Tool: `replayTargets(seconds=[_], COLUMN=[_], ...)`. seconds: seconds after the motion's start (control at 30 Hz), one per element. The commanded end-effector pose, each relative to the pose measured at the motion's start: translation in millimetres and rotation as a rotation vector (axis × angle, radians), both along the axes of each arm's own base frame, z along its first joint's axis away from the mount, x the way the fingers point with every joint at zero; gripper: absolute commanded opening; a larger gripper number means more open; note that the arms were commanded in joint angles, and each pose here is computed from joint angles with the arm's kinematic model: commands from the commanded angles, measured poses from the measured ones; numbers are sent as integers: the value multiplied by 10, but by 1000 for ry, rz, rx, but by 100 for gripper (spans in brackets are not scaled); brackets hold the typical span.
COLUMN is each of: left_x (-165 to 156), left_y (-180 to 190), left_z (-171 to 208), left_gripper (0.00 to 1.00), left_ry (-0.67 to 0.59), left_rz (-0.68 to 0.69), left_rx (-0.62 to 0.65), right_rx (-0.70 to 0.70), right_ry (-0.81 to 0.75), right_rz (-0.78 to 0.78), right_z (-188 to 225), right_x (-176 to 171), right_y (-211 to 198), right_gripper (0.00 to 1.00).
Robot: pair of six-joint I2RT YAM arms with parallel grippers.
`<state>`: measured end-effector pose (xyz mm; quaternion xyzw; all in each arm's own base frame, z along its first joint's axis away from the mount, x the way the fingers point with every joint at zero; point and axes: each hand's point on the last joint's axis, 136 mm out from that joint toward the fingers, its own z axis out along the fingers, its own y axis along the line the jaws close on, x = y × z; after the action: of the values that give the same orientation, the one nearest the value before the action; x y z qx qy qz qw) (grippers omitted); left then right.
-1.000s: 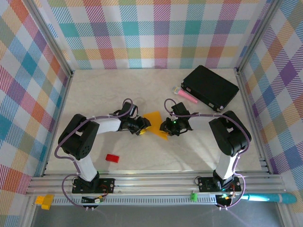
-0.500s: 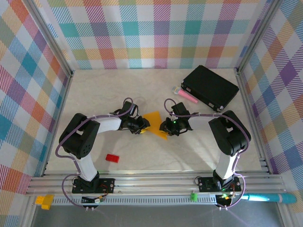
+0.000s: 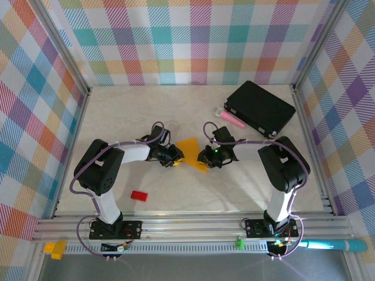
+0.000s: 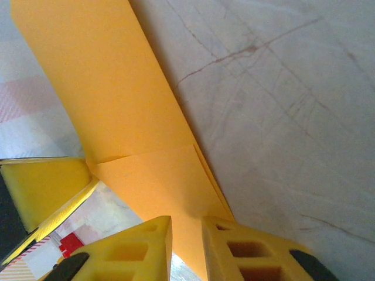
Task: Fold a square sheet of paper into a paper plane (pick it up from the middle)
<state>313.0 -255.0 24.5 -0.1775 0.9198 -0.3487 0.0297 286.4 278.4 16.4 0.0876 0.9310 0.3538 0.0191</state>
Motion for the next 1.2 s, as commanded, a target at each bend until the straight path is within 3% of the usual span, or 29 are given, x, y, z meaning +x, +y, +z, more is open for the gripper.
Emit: replayTargets(seconds=[0.0, 0.47, 1.17], left_x=[65, 54, 168], left_y=[-64, 144, 27], left_z=[46, 76, 202], left_gripper=[21, 22, 14], left_ry=[-12, -36, -81], left_rz=[-2, 11, -6], left_rx=[-34, 54, -14], right_rx=[-215, -221, -214], right_ry=[191, 199, 207], right_rz=[-25, -30, -26], right_z=[-626, -665, -694], right_x=[-425, -441, -446], right_y=[-388, -415, -404], right_gripper=[22, 21, 21])
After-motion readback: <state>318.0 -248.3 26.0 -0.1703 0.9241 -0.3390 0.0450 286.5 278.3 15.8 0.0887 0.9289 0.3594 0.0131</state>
